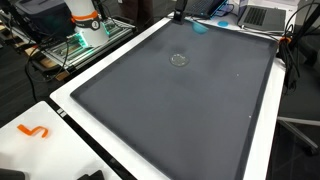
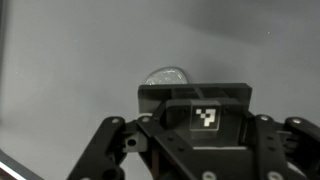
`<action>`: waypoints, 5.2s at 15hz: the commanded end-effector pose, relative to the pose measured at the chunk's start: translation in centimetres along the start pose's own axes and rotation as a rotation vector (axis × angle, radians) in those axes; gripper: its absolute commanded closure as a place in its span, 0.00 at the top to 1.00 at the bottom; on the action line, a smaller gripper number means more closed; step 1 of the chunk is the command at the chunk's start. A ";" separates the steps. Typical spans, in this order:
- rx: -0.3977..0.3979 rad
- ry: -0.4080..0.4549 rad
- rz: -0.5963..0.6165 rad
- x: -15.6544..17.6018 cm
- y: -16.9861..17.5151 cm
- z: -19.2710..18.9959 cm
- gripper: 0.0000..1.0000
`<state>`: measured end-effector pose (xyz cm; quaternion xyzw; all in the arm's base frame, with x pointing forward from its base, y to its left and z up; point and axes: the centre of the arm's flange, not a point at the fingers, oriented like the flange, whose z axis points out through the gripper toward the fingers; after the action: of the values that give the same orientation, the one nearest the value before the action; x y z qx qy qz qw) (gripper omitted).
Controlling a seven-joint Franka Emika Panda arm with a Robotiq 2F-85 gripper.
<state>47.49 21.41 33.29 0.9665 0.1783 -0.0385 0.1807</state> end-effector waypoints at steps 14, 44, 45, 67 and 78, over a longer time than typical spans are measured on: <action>0.066 0.067 0.044 6.7 2.6 -0.2 0.31; 0.668 0.300 -0.126 0.1 22.3 5.8 0.31; 0.686 0.314 -0.135 -0.4 22.8 6.3 0.31; 0.785 0.424 -0.237 -10.0 23.0 13.2 0.31; 0.691 0.345 -0.178 -10.5 19.6 11.6 0.31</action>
<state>45.92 -4.87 29.89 0.9312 0.2801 0.0585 -0.2260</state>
